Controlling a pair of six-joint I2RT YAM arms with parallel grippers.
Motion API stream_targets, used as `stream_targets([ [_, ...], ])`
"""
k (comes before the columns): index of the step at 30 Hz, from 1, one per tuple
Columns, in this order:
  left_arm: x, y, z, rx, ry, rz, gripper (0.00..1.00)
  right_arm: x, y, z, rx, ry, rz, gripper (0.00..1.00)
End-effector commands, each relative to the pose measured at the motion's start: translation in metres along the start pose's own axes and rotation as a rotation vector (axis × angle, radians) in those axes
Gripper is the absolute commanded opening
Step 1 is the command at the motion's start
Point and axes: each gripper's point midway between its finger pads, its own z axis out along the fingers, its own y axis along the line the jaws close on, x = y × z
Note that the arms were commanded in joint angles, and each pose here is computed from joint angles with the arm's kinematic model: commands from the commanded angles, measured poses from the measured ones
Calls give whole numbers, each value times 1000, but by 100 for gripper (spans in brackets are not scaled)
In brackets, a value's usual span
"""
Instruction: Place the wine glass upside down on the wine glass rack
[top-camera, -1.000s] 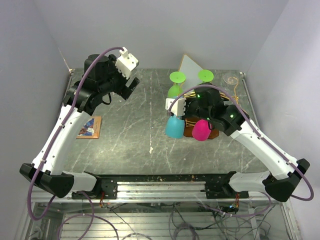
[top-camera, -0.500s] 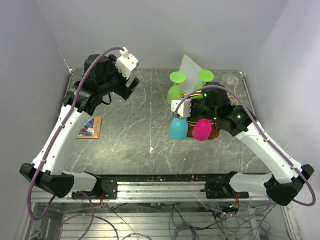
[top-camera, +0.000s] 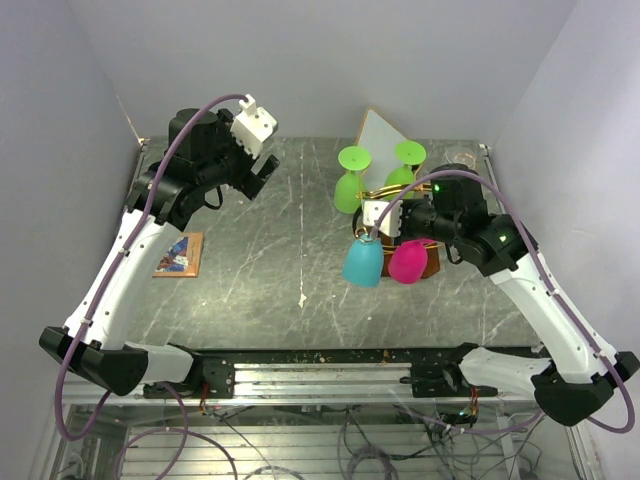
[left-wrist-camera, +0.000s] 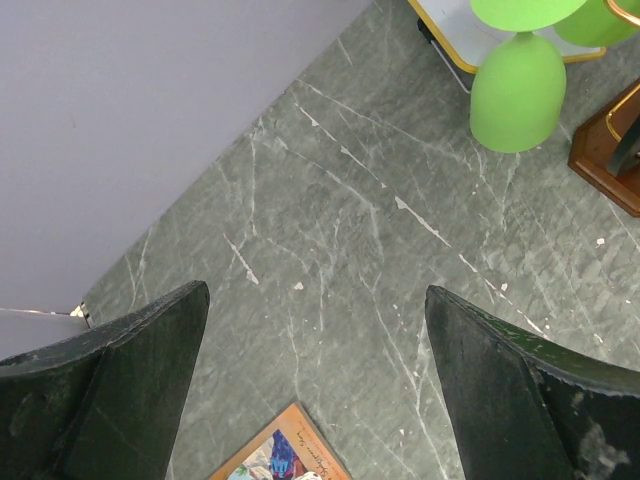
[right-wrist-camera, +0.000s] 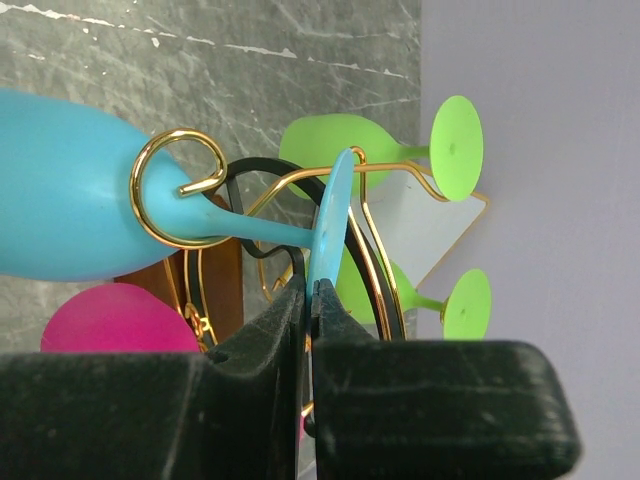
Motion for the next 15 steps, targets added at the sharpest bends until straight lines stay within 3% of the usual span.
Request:
stream_targets([
  [1, -15, 2, -8, -1, -46, 1, 100, 1, -1, -14, 11, -20, -4, 0],
  [15, -13, 1, -16, -11, -56, 11, 100, -11, 13, -13, -59, -125, 28, 0],
])
